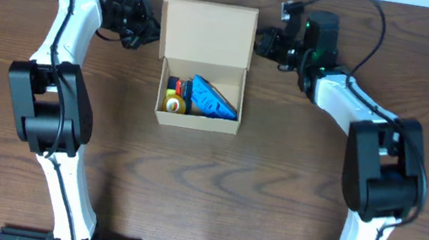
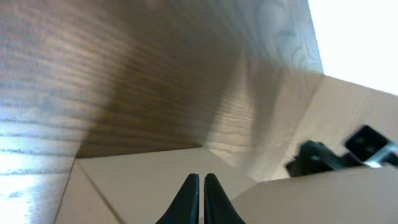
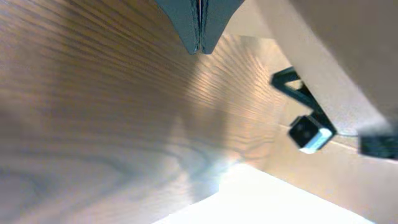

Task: Pack container
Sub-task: 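Push the lid flaps over with both grippers to close the box, then press down on the closed lid with the right gripper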

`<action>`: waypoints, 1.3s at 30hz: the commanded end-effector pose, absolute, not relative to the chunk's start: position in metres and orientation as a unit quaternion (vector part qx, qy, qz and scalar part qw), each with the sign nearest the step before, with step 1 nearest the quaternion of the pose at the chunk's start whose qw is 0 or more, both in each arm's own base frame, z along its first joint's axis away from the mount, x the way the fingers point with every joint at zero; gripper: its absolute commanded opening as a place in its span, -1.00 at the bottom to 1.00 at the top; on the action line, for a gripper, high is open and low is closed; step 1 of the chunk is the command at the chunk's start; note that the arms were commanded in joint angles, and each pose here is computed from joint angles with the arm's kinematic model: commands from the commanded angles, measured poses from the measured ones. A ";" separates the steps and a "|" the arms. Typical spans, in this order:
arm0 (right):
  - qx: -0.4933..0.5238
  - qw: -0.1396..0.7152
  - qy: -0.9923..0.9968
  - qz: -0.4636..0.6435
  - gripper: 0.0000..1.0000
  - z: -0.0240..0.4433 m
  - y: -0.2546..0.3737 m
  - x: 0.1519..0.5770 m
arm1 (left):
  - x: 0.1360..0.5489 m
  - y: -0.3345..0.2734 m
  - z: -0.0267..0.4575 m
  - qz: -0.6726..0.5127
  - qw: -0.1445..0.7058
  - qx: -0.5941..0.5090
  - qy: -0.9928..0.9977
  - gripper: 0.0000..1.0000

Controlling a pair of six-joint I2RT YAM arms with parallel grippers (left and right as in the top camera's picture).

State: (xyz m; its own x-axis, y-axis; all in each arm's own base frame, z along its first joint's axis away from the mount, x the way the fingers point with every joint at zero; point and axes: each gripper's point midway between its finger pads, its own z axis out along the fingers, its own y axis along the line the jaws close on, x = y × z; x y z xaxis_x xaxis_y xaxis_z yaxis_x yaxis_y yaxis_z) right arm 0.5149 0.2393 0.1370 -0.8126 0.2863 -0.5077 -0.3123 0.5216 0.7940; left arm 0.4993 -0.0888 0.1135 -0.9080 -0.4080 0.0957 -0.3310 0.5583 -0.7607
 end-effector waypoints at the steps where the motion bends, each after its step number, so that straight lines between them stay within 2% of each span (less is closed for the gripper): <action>1: -0.054 0.332 0.800 0.497 -0.97 0.177 0.249 0.505 | 0.501 -0.086 0.113 -0.407 0.060 -0.177 0.894 -0.89; 13: -0.125 0.320 0.813 0.470 -0.97 0.209 0.266 0.459 | 0.464 -0.077 0.119 -0.354 0.009 -0.138 0.925 -0.90; 20: -0.146 0.311 0.859 0.380 -0.97 0.213 0.271 0.418 | 0.452 -0.061 0.131 -0.293 -0.001 -0.136 0.946 -0.89; 28: -0.160 0.263 0.913 0.267 -0.97 0.178 0.287 0.370 | 0.450 -0.034 0.147 -0.206 0.010 -0.158 0.966 -0.89; 34: -0.171 0.266 0.928 0.196 -0.97 0.160 0.300 0.352 | 0.445 -0.010 0.152 -0.133 0.012 -0.210 0.969 -0.89; 39: -0.180 0.226 0.941 0.176 -0.97 0.126 0.310 0.341 | 0.437 0.000 0.150 -0.100 0.000 -0.242 0.965 -0.89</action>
